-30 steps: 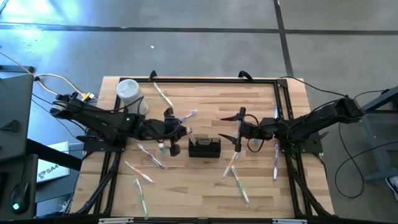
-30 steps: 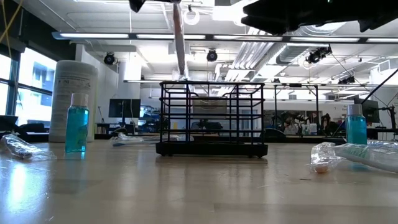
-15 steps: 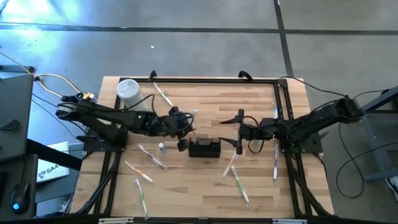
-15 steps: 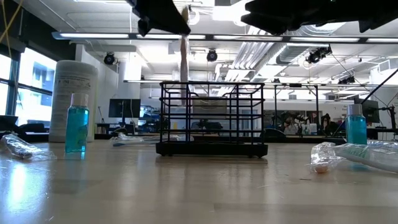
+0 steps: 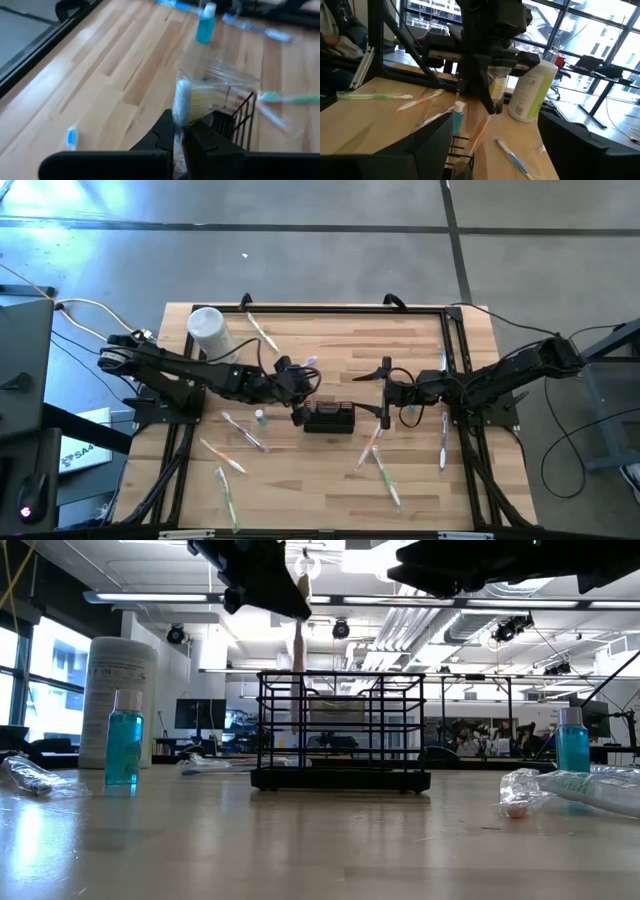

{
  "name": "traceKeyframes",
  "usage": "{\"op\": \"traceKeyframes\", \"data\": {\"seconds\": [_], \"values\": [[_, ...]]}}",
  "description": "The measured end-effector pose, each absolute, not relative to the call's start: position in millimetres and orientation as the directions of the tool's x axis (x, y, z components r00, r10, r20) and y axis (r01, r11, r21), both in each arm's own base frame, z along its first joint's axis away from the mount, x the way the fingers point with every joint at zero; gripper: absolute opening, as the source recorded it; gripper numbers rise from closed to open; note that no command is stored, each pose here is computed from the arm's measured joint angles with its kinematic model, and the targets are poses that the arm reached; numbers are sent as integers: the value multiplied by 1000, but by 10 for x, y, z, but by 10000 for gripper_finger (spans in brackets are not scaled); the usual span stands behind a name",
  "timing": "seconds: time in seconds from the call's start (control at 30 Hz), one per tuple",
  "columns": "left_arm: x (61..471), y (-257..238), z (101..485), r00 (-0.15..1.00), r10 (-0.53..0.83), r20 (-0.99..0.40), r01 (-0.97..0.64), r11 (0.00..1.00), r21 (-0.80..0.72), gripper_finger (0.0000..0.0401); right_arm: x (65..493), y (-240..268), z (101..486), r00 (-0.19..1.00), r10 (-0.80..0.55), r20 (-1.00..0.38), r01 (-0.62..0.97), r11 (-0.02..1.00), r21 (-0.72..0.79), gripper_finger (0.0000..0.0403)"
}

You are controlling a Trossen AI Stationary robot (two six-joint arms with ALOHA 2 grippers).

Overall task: Pick & Place toothbrushing station
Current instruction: Put the top orange toothbrush into the mesh organizer

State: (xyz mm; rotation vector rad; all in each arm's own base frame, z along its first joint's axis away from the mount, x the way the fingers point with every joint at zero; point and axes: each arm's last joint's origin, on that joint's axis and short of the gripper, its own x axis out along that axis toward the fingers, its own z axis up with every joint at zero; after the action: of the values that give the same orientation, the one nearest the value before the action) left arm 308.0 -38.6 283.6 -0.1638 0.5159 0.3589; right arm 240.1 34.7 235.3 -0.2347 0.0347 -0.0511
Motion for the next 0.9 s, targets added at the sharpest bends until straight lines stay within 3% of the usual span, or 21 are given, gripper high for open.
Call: {"op": "traceKeyframes", "data": {"seconds": [0.3,0.9], "values": [[3012,-374,2477,842,289,-455,-380,917,-121,9,2401,347,2348,998,-55,-34,45,970,-238,283],[2998,-387,2411,833,238,-499,-330,938,-103,9,2402,347,2356,998,-55,-25,47,971,-236,283]]}}
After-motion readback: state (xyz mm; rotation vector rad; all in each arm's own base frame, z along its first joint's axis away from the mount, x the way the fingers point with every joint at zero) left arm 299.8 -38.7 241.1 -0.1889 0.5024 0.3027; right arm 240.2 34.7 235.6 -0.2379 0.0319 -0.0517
